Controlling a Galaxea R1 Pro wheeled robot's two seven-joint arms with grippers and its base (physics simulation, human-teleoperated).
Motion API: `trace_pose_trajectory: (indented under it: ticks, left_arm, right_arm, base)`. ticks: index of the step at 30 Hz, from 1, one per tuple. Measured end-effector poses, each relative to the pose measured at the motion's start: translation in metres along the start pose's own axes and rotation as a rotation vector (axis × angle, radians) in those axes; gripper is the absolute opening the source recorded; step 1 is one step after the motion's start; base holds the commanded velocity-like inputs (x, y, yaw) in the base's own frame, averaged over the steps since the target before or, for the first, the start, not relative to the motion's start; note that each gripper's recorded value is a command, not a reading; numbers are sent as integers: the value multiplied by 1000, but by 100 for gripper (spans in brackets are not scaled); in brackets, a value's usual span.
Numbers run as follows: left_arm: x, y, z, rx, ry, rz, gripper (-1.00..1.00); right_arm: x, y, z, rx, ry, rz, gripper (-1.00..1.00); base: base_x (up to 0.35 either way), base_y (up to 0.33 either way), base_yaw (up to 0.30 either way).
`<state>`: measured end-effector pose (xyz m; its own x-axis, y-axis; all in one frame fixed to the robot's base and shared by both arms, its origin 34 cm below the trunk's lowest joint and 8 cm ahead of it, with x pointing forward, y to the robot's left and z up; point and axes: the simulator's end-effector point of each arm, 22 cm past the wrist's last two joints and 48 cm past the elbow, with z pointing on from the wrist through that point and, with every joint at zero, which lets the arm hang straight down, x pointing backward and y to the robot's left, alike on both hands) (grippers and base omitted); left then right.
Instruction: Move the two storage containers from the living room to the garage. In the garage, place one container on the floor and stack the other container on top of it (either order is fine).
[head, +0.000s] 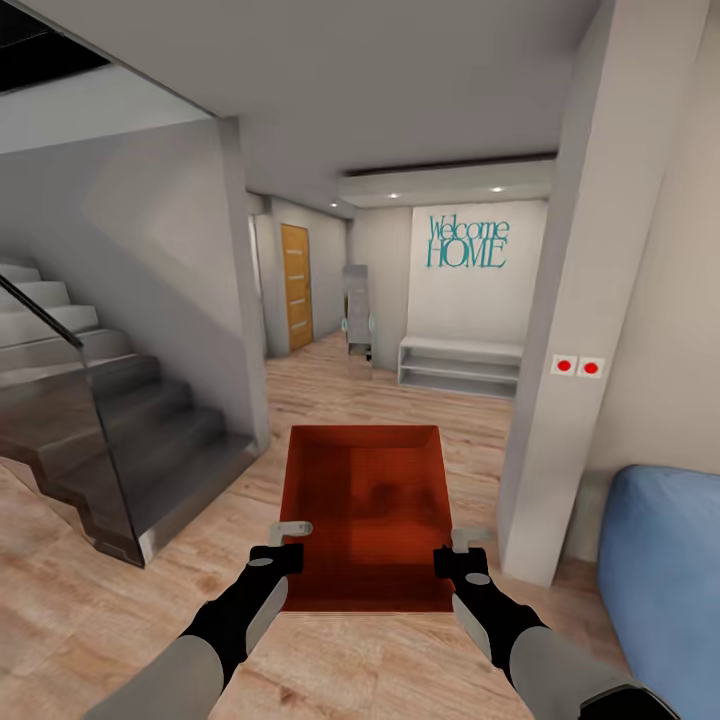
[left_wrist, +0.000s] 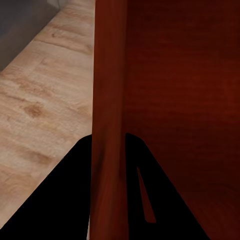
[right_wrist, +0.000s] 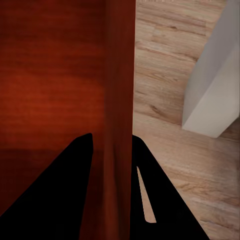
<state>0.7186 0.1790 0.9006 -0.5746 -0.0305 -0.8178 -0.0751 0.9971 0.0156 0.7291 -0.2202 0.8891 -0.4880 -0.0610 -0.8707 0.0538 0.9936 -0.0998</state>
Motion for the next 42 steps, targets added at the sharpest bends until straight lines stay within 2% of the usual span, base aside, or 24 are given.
trace_pose_trajectory:
  ticks: [23, 42]
  left_arm:
    - [0, 0, 0, 0, -2, -1, -100]
    - [-1, 0, 0, 0, -3, 0, -100]
  right_arm:
    - [0, 0, 0, 0, -2, 0, -100]
    - [-1, 0, 0, 0, -3, 1, -100]
  base:
    - [323, -84, 0]
    - [323, -6, 0]
